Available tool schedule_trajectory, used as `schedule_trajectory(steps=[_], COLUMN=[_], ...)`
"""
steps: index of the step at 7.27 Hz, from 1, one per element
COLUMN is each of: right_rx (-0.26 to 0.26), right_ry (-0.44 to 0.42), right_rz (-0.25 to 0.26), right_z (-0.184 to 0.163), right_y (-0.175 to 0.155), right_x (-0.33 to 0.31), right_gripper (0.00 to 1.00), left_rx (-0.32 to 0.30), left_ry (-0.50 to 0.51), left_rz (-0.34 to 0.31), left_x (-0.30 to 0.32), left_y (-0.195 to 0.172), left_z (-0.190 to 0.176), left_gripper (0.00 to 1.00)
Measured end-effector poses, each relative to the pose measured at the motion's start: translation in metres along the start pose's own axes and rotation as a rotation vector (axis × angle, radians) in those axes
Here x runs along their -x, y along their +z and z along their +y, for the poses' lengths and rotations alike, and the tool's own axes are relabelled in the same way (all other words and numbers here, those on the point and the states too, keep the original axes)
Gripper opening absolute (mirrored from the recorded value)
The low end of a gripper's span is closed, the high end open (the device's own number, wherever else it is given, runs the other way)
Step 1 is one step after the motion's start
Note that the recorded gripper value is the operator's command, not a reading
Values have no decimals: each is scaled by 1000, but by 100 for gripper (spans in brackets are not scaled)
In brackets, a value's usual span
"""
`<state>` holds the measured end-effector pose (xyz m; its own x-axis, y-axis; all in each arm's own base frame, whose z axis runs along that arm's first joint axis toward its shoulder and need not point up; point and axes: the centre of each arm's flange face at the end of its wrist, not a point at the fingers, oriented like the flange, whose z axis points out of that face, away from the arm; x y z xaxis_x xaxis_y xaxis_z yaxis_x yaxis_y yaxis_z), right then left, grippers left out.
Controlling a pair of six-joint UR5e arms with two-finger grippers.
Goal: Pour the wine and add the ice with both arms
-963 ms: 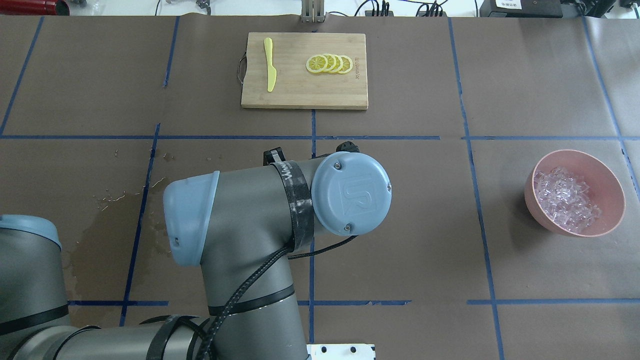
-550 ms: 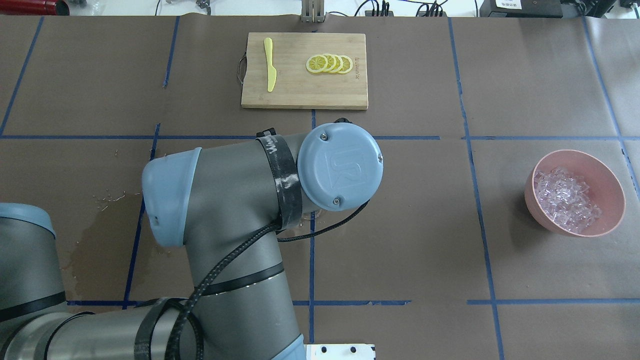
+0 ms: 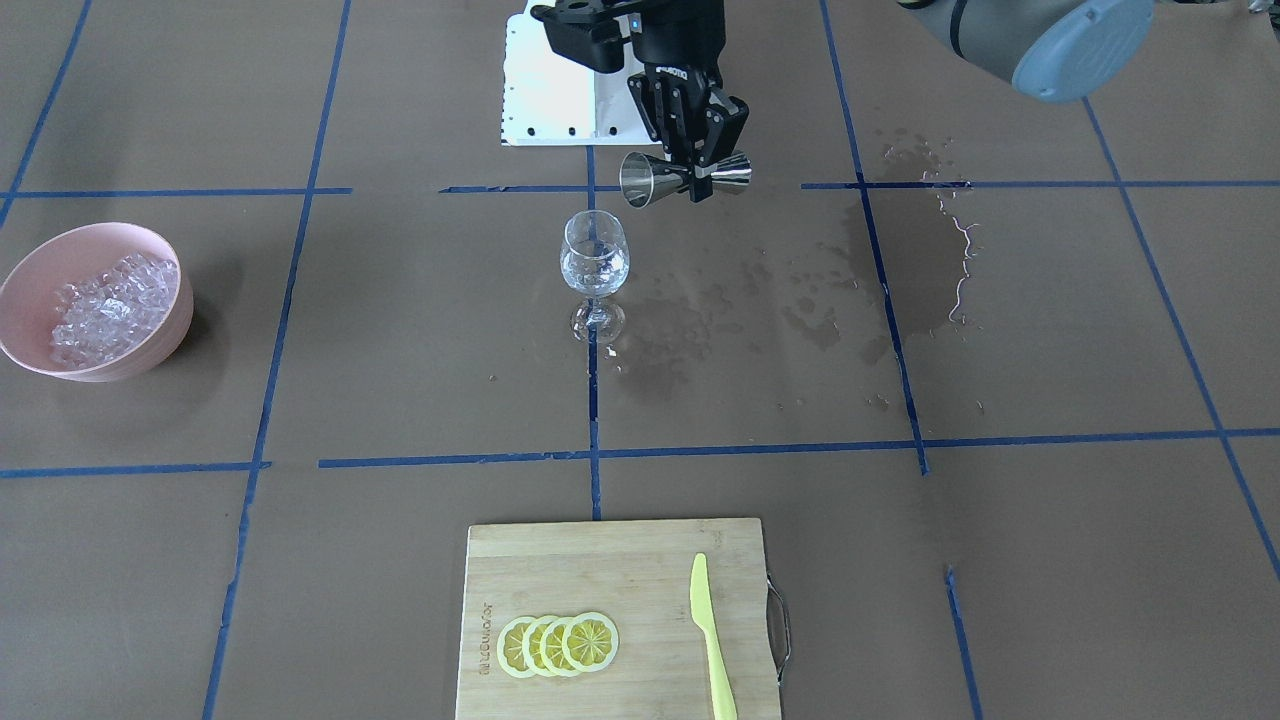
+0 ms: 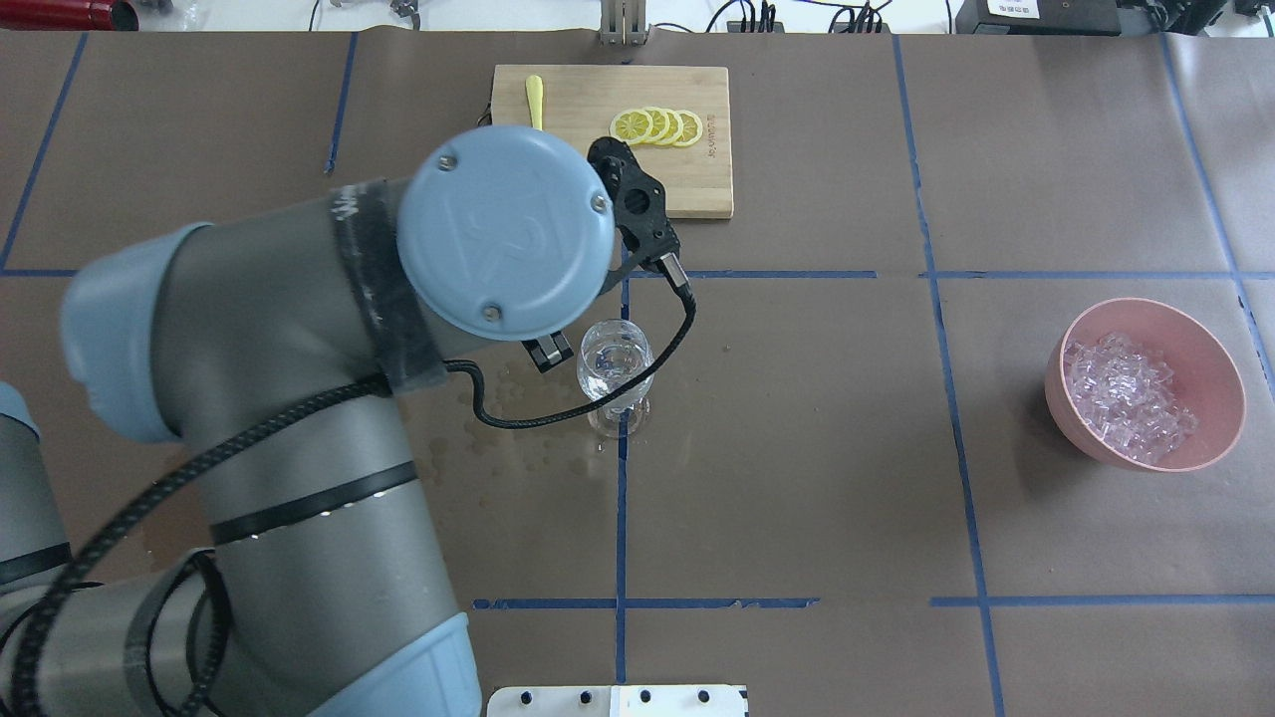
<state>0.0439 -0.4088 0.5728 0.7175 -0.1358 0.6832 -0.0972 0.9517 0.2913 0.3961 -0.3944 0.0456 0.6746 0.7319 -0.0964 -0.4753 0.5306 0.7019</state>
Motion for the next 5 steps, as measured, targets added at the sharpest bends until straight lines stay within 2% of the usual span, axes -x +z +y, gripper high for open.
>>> schedule_trajectory(steps=[3, 5], right_rx=[0, 0], right_ry=[0, 0], right_rz=[-2, -2], right_z=[0, 0], right_y=[0, 0], right_x=[0, 0], right_gripper=[100, 100], left_rx=[-143, -223], left_ry=[-120, -330], left_rz=[18, 54], left_x=[51, 62], left_y=[14, 24], left_z=[69, 114], left_gripper=[0, 0])
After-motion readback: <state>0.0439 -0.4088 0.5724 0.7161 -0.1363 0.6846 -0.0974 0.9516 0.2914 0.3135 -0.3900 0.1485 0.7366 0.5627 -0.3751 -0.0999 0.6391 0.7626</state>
